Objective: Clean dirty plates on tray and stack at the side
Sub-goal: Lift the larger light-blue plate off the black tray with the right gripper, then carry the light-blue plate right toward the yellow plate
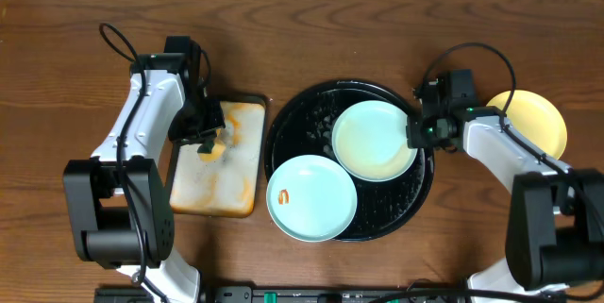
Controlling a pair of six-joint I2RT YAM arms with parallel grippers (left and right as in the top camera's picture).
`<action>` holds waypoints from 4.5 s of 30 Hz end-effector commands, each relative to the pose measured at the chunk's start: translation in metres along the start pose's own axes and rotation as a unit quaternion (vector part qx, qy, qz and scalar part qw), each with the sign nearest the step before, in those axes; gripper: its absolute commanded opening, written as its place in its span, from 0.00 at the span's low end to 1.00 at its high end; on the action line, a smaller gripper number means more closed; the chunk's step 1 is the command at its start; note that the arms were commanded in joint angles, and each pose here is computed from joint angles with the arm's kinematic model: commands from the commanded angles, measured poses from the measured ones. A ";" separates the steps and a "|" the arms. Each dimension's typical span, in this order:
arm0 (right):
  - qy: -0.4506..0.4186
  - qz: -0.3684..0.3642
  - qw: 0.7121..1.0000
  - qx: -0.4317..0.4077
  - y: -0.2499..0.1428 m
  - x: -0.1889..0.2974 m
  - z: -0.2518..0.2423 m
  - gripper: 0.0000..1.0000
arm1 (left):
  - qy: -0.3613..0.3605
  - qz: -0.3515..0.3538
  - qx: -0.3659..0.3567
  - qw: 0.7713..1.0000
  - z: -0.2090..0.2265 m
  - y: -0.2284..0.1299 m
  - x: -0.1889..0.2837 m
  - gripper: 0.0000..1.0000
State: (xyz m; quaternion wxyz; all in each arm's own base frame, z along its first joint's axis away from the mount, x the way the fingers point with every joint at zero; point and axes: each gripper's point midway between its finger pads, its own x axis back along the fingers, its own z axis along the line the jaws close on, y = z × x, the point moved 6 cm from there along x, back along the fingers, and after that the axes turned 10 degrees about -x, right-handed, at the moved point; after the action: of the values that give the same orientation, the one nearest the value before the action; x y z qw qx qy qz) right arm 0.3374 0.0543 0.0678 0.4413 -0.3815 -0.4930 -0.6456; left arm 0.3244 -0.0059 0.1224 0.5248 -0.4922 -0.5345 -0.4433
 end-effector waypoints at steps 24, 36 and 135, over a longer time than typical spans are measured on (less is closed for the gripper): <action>-0.336 -0.310 0.875 0.162 0.003 0.156 0.081 0.01 | 0.008 -0.029 -0.010 0.999 0.002 0.011 -0.001 0.08; -0.414 -0.382 0.798 0.216 -0.018 0.185 0.117 0.01 | 0.008 -0.029 -0.010 0.999 0.002 0.011 -0.001 0.08; -0.400 -0.394 0.794 0.232 -0.019 0.187 0.132 0.01 | 0.008 -0.029 -0.010 0.999 0.001 0.011 -0.001 0.08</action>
State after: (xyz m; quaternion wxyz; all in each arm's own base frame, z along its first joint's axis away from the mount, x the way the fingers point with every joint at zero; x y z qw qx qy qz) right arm 0.2694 0.1457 0.2544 -0.0065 -0.2741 -0.8740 -0.4011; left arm 0.3358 -0.0046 0.1223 0.5108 -0.4755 -0.5478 -0.4613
